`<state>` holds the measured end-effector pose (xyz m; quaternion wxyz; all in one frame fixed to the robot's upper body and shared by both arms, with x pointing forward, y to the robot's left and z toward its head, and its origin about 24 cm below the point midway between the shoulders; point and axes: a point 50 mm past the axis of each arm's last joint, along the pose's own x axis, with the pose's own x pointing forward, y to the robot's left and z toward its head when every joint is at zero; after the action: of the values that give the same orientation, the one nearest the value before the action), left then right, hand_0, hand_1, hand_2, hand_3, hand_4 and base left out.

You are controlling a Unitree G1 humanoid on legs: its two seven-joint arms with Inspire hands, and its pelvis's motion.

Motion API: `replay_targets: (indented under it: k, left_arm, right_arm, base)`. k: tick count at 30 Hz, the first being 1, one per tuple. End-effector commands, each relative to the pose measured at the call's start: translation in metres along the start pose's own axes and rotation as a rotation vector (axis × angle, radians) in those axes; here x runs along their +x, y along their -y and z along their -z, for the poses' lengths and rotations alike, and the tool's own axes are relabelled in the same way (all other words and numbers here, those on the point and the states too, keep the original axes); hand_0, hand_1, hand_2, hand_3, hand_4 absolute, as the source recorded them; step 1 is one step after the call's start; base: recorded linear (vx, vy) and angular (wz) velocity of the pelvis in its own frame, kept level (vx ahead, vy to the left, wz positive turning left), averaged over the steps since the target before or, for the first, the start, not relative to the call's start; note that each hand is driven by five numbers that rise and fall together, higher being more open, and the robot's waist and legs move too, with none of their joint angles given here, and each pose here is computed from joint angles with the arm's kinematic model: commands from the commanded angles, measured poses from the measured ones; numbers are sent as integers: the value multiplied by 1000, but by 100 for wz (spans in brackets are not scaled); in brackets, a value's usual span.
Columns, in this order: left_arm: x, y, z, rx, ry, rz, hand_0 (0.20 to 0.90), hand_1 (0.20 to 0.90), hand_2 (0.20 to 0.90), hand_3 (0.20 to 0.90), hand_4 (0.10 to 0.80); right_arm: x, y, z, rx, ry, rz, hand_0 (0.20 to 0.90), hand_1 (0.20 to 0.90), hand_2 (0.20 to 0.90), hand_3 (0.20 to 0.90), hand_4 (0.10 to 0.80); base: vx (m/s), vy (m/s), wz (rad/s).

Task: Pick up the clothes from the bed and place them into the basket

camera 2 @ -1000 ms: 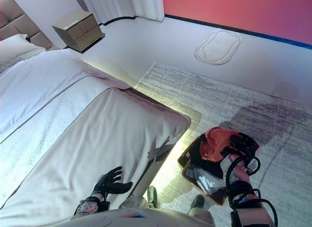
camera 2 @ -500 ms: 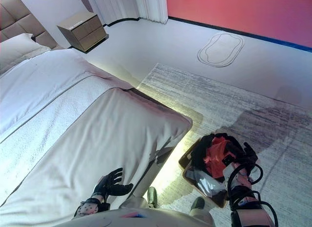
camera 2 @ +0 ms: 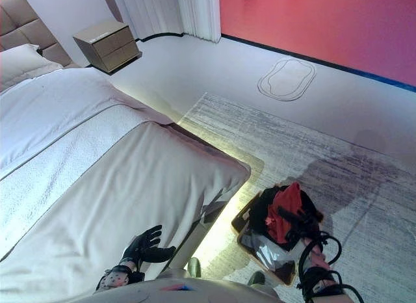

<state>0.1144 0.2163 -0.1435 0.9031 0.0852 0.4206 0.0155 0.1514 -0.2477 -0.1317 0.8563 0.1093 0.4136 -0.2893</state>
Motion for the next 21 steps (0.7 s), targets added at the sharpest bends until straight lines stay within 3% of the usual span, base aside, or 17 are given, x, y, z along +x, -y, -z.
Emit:
replay_targets:
  k: [1, 5, 10, 21]
  left_arm:
    - [6, -10, -17, 33, 74, 1, 900, 900, 900, 900, 800]
    - [8, -3, -14, 25, 40, 67, 900, 900, 900, 900, 800]
    - [8, 0, -8, -10, 8, 89, 900, 900, 900, 900, 800]
    - [9, -1, -3, -53, -38, 90, 900, 900, 900, 900, 800]
  right_arm:
    - [0, -1, 1, -175, 55, -29, 900, 900, 900, 900, 800]
    - [-7, 14, 40, -405, -63, -45, 900, 900, 900, 900, 800]
    - [-16, 35, 72, -394, -225, 15, 900, 900, 900, 900, 800]
    - [-18, 29, 74, -404, -200, -51, 900, 900, 900, 900, 800]
  base:
    - [-15, 12, -4]
    - [-34, 22, -8]
    - [4, 12, -10]
    - [4, 15, -14]
